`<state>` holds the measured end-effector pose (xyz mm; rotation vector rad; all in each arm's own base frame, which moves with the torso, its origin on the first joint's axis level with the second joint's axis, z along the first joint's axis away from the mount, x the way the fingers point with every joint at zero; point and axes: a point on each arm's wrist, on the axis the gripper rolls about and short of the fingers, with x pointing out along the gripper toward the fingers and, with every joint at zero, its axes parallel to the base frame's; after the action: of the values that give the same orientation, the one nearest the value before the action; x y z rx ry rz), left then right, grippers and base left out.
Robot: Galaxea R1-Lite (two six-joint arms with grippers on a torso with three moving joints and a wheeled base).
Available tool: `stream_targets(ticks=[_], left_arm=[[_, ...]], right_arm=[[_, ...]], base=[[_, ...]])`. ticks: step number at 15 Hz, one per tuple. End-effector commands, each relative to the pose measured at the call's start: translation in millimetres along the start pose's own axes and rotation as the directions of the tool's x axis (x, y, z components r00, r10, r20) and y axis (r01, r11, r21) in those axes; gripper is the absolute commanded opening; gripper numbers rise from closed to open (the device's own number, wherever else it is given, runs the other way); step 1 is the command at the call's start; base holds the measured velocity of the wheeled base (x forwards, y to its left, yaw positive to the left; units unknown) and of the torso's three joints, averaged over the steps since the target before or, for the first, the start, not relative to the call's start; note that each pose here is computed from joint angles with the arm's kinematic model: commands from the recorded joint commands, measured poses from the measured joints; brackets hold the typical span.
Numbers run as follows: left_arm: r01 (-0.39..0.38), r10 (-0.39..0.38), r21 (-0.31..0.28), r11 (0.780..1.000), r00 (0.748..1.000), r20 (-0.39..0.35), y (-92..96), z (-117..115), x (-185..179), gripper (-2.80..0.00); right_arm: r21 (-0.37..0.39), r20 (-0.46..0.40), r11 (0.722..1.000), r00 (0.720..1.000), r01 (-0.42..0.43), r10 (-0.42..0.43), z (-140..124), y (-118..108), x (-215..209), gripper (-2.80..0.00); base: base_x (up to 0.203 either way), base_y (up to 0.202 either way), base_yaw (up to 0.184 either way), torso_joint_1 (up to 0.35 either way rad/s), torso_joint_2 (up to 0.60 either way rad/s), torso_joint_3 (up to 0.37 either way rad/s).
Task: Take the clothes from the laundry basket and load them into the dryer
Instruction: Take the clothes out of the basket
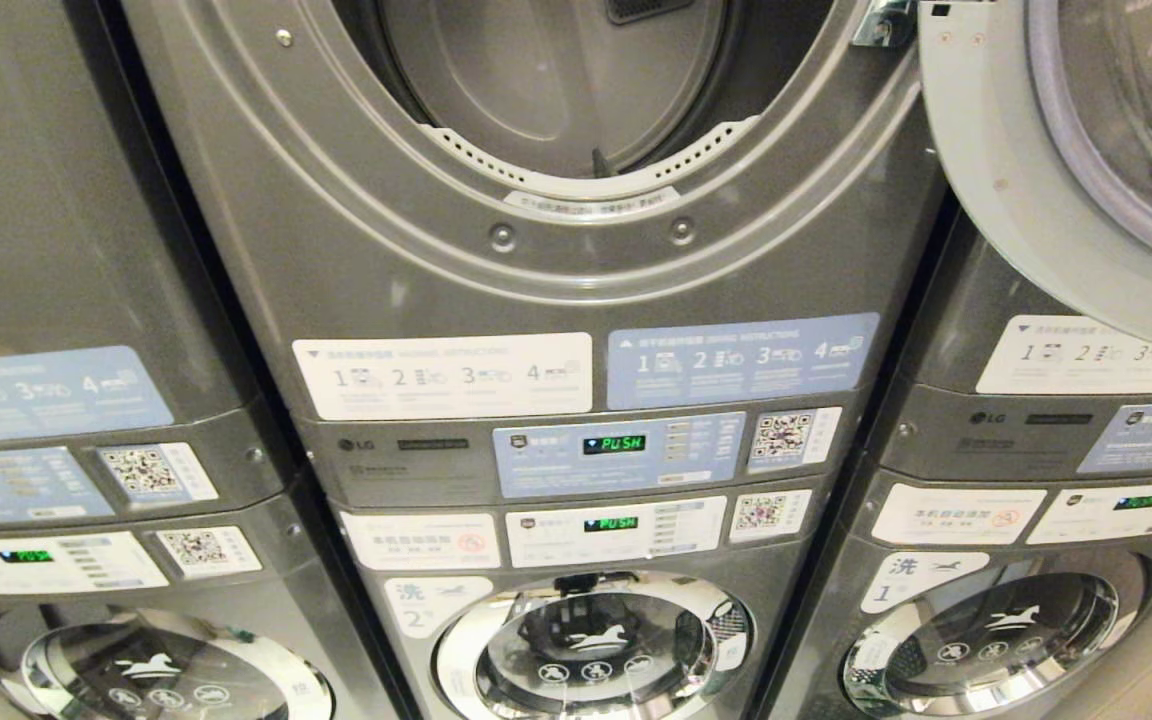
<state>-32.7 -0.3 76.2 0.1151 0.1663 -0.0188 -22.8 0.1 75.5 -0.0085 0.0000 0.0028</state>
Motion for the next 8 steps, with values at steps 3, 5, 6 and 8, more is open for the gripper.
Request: stream_targets(ticks=[3, 5, 6, 8], left_arm=[[-0.001, 0.001, 0.002, 1.000, 1.000, 0.000, 0.0, -0.1, 0.0, -2.80], [0.000, 0.000, 0.002, 1.000, 1.000, 0.000, 0.0, -0.1, 0.0, -2.80], [-0.001, 0.001, 0.002, 1.000, 1.000, 0.000, 0.0, -0.1, 0.0, -2.80], [0.000, 0.000, 0.002, 1.000, 1.000, 0.000, 0.0, -0.1, 0.0, -2.80]], right_arm=[[-0.001, 0.000, 1.000, 1.000, 0.000, 0.000, 0.0, 0.0, 0.0, -2.80], [0.001, 0.000, 1.000, 1.000, 0.000, 0.000, 0.0, 0.0, 0.0, -2.80], [0.001, 0.000, 1.000, 1.000, 0.000, 0.000, 0.0, 0.0, 0.0, -2.80], [-0.001, 0.000, 1.000, 1.000, 0.000, 0.000, 0.0, 0.0, 0.0, -2.80]], base=[[0.000, -0.154, 0.001, -0.055, 0.13, 0.069], [0.000, 0.000, 0.000, -0.066, 0.14, 0.082], [0.000, 0.000, 0.000, -0.041, 0.11, 0.064], [0.000, 0.000, 0.000, -0.071, 0.15, 0.078]])
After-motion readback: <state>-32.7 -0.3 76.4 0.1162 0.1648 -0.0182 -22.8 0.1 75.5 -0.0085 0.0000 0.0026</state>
